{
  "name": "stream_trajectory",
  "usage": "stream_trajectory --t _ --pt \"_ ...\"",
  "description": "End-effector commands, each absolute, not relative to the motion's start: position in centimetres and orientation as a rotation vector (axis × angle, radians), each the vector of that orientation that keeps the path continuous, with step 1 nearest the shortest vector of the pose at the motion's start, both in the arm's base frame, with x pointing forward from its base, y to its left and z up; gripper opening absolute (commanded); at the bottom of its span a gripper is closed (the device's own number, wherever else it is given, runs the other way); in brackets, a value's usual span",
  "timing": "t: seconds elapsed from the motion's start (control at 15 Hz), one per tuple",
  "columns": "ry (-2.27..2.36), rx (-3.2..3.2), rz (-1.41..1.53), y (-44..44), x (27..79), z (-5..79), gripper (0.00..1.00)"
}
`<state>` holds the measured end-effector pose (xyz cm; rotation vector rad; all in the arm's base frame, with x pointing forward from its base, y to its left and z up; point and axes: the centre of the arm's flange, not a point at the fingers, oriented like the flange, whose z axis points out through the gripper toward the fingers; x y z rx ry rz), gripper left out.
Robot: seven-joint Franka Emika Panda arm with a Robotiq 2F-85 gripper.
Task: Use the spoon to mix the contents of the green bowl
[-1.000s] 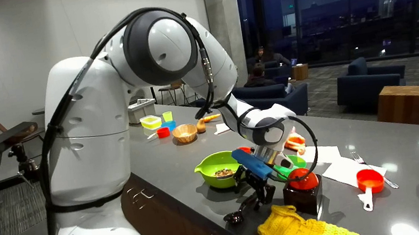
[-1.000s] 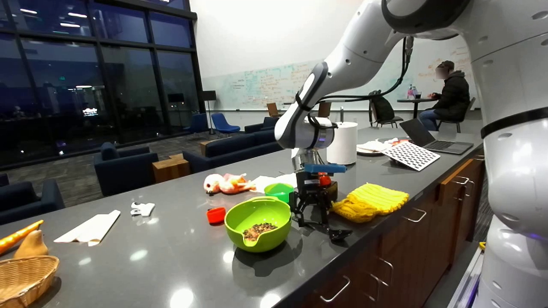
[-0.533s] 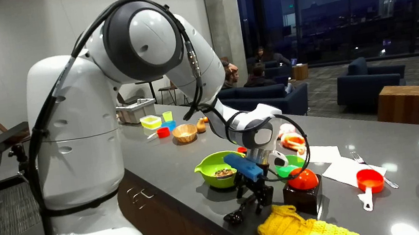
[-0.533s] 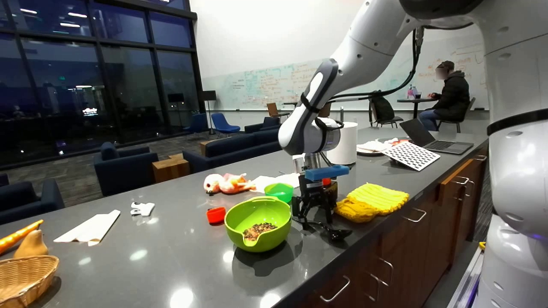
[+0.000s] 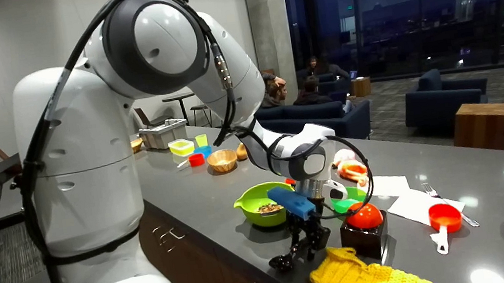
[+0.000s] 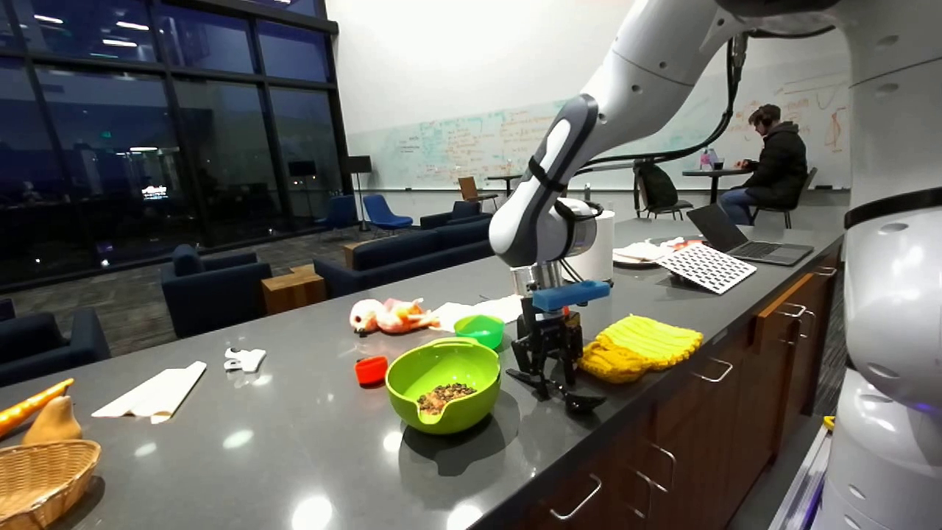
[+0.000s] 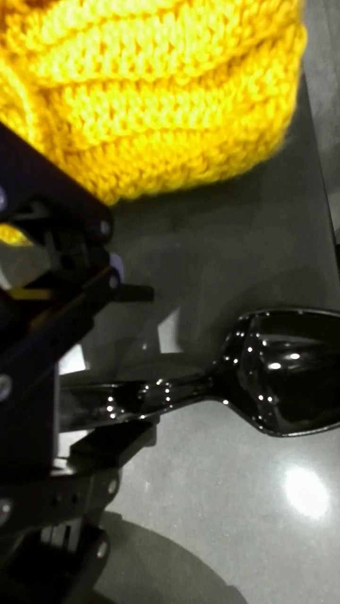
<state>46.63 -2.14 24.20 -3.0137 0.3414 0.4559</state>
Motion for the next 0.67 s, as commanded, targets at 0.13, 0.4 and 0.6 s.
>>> stream_trajectory --t 0.13,0.4,0.6 --pt "0.371 -3.002 0.477 -2.8 44.5 24.3 0.17" --pt "0.382 -3.006 0.491 -3.0 44.3 24.5 0.05" --pt "0.322 -3.045 0.522 -1.9 44.1 26.3 0.05"
